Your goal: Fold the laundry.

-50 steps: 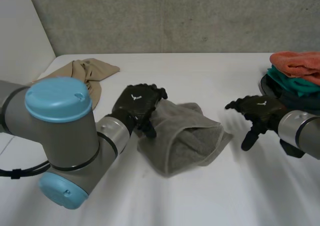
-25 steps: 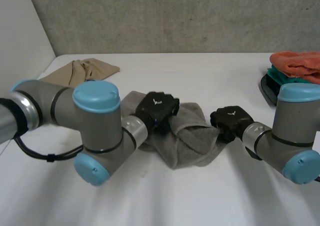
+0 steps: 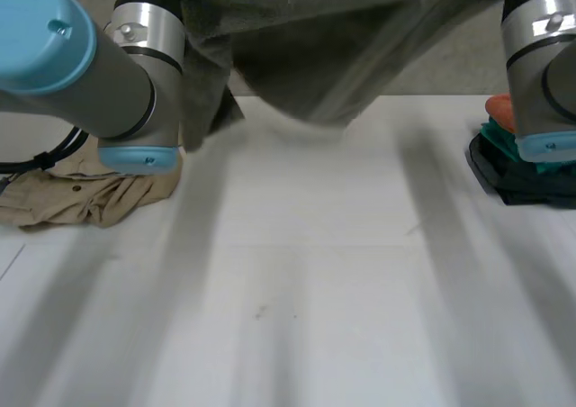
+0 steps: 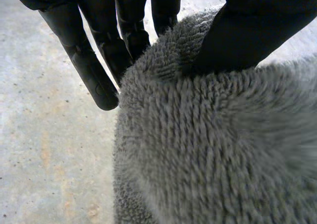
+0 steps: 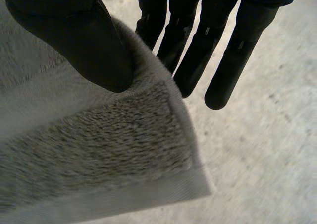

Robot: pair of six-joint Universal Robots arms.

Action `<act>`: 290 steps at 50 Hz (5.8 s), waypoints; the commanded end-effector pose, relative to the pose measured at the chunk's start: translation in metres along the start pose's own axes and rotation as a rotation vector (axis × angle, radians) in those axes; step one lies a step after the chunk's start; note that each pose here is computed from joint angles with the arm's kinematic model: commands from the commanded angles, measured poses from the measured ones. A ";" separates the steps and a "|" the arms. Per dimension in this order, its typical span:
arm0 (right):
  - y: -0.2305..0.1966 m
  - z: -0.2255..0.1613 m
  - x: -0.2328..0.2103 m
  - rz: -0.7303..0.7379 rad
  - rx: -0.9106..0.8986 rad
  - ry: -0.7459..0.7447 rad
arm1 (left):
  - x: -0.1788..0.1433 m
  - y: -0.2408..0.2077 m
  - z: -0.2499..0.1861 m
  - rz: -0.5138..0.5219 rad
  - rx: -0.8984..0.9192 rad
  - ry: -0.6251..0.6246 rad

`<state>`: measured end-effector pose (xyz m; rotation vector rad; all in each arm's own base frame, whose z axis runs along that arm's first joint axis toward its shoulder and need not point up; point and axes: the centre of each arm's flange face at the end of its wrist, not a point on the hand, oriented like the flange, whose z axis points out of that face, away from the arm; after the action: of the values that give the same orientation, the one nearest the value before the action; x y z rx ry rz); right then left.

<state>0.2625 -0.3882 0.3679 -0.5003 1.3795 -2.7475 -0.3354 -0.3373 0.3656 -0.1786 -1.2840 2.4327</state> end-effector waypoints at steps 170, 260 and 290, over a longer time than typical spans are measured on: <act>0.169 -0.084 -0.018 -0.388 -0.514 -0.281 | -0.082 0.161 -0.108 0.717 -0.528 0.186; 0.128 -0.217 0.066 -0.137 -1.026 -0.423 | -0.033 0.103 -0.157 0.649 -0.719 0.308; 0.174 -0.208 0.155 -0.427 -0.976 -0.154 | -0.035 0.090 -0.160 0.646 -0.694 0.302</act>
<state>0.0762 -0.3419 0.1336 -1.0538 2.6541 -1.8175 -0.2880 -0.2773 0.1890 -1.2741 -2.0978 2.1233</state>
